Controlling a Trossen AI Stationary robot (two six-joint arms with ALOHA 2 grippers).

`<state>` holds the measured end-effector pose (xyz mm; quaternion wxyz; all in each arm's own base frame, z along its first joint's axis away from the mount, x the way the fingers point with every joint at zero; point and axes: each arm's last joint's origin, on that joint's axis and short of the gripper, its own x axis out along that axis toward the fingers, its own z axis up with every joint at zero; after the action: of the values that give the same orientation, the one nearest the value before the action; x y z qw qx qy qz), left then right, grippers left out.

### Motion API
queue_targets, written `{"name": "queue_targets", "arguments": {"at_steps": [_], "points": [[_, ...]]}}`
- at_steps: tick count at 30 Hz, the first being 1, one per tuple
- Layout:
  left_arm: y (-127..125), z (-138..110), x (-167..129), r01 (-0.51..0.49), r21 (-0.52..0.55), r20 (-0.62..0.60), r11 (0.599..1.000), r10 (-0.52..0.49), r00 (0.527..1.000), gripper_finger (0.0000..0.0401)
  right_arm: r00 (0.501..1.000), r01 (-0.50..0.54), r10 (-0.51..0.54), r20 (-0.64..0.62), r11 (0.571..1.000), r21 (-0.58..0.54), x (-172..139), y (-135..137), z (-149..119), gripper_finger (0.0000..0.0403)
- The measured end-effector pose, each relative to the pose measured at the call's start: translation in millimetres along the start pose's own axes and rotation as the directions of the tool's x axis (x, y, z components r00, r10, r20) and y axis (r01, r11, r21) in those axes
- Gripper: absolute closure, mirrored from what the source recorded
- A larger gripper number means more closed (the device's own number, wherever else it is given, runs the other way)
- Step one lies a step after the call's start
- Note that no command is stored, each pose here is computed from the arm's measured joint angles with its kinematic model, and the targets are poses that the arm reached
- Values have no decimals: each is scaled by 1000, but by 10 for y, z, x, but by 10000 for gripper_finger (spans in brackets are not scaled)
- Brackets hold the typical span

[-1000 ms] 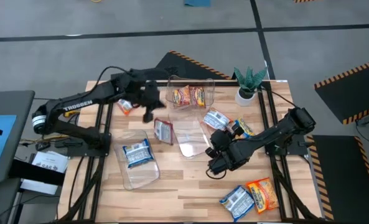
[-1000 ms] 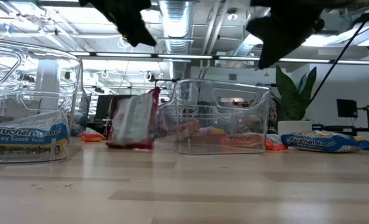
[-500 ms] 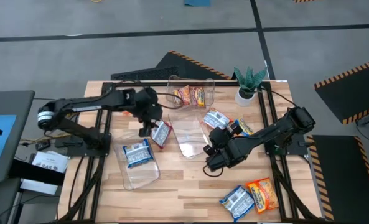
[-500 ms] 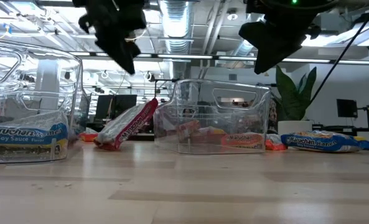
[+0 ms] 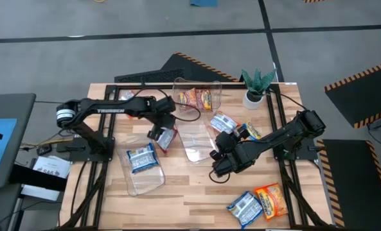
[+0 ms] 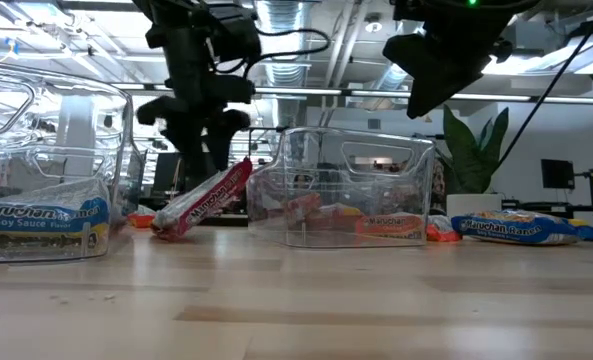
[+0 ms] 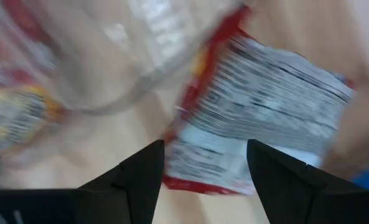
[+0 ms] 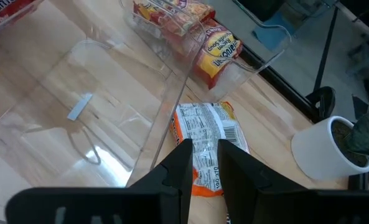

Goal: Sort Maruchan noodles
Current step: Put the red noodle pack into the top transparent bin

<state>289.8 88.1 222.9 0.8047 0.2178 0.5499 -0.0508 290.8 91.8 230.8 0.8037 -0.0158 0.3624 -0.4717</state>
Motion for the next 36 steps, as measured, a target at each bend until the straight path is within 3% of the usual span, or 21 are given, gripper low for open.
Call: {"name": "queue_targets", "arguments": {"at_steps": [5,10,18,22,25,30,33,36], "points": [[55,32,-54,-71,61,39,996,69,997,184,1000,-3,3,2,1000,4,1,6,3,304],[22,-18,77,15,109,-20,994,-13,1000,185,1000,-6,6,4,1000,8,1,10,5,304],[-10,-91,383,136,81,-109,987,-127,986,185,1000,-6,6,5,1000,0,1,10,6,304],[71,-190,541,186,-52,-123,981,-191,974,185,1000,-10,10,7,1000,-3,1,16,9,304],[131,-295,651,271,-191,-81,943,-290,954,185,1000,-11,11,7,1000,-1,1,17,9,304],[189,-377,750,345,-312,-8,885,-366,931,190,1000,-11,11,7,1000,-2,1,17,10,304],[195,-374,757,322,-300,-22,898,-344,939,220,1000,-11,11,7,1000,-2,1,18,10,304],[187,-346,755,281,-286,-50,916,-307,950,285,1000,-11,11,7,1000,-1,1,18,10,304]]}}
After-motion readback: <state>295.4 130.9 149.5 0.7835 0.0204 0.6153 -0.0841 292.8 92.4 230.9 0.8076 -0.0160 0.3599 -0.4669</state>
